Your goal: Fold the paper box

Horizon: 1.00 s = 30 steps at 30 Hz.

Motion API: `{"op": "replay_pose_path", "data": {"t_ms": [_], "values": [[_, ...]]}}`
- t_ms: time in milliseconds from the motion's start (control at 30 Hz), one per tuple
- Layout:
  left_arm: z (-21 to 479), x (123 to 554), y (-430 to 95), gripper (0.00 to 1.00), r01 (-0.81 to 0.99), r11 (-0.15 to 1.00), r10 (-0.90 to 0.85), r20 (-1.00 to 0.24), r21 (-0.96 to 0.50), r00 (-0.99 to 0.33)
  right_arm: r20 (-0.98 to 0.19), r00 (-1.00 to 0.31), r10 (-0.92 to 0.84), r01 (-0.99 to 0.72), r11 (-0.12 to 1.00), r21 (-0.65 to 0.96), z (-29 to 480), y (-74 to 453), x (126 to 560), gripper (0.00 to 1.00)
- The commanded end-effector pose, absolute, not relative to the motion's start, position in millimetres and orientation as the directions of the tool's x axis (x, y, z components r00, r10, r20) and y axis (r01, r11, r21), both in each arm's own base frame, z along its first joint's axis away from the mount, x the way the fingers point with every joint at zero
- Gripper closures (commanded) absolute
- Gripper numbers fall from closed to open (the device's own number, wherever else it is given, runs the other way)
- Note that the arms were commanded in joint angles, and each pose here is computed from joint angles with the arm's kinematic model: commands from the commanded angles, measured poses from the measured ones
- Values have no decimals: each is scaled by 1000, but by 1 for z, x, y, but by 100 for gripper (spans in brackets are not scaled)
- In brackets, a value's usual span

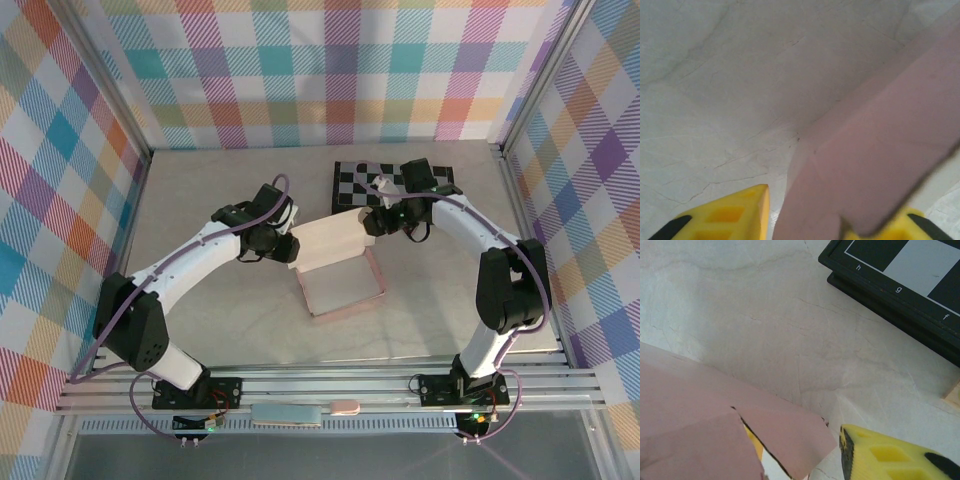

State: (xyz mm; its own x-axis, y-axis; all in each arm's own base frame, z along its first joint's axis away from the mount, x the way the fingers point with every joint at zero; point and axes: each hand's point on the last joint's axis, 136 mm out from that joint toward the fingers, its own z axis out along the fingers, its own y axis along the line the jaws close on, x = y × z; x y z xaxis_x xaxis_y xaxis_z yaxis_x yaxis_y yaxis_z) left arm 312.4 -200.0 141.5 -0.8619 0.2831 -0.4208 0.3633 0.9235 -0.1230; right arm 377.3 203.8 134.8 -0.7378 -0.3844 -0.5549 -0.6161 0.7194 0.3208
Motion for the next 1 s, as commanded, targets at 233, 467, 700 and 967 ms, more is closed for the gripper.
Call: {"op": "replay_pose_path", "data": {"t_ms": [233, 467, 700, 967], "values": [[136, 328, -204, 83, 325, 938, 241, -445, -121, -863, -538, -738, -407, -622, 720, 309, 133, 211, 375, 72], [135, 337, -209, 91, 276, 951, 188, -445, -141, -875, -534, -747, -397, -594, 759, 266, 130, 210, 376, 86], [141, 351, -216, 96, 223, 963, 130, -465, -150, -876, -542, -767, -343, -530, 815, 235, 137, 219, 380, 100], [150, 370, -217, 100, 140, 981, 59, -485, -132, -872, -573, -798, -186, -361, 909, 209, 147, 228, 393, 100]]}}
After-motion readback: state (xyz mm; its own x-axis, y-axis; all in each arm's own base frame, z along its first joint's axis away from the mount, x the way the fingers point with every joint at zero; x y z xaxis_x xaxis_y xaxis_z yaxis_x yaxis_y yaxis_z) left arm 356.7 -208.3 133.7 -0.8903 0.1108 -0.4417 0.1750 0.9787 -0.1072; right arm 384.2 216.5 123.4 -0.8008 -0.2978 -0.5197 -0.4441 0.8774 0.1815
